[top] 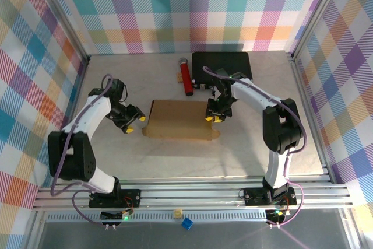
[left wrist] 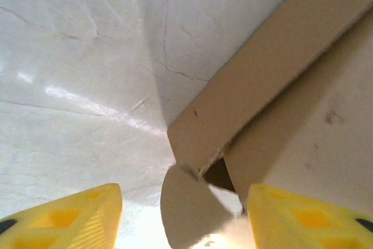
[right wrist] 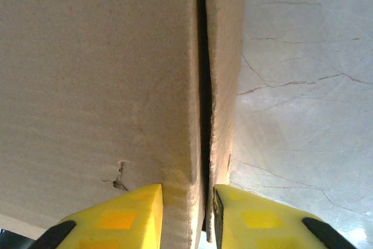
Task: Fold the paper box
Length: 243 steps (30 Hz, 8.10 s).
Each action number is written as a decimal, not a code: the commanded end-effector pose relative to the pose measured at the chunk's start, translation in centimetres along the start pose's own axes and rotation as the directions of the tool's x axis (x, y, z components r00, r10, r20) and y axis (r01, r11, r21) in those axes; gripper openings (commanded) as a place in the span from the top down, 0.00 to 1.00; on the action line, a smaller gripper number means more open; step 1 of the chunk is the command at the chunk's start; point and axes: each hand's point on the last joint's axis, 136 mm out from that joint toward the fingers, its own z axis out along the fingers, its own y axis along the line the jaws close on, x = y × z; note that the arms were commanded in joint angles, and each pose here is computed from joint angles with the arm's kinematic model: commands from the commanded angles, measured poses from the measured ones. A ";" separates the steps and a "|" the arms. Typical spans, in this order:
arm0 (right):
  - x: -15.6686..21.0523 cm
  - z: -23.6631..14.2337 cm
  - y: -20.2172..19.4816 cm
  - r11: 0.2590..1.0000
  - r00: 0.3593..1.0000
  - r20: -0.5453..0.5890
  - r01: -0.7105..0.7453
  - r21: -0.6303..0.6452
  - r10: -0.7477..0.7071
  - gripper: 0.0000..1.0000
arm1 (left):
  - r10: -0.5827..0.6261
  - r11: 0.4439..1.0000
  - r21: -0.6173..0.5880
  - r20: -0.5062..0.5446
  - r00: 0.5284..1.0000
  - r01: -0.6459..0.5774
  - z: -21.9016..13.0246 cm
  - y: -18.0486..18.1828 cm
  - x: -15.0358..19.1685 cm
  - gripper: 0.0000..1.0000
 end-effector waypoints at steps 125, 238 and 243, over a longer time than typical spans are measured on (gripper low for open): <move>-2.6 2.2 0.2 0.991 0.990 -0.075 0.123 0.046 -0.119 0.82 | 0.497 0.861 -0.082 -0.074 0.864 -0.502 6.5 -1.4 -1.3 0.82; 2.1 -5.9 -3.1 0.445 0.385 -0.721 -0.888 -0.119 0.576 0.44 | 0.849 -0.378 -0.064 0.373 -0.373 -0.924 -6.4 -15.1 13.1 0.23; 1.6 -5.6 -3.3 0.444 0.376 -0.723 -0.890 -0.107 0.580 0.44 | 0.846 -0.433 -0.059 0.319 -0.428 -0.900 -4.8 -14.9 13.5 0.00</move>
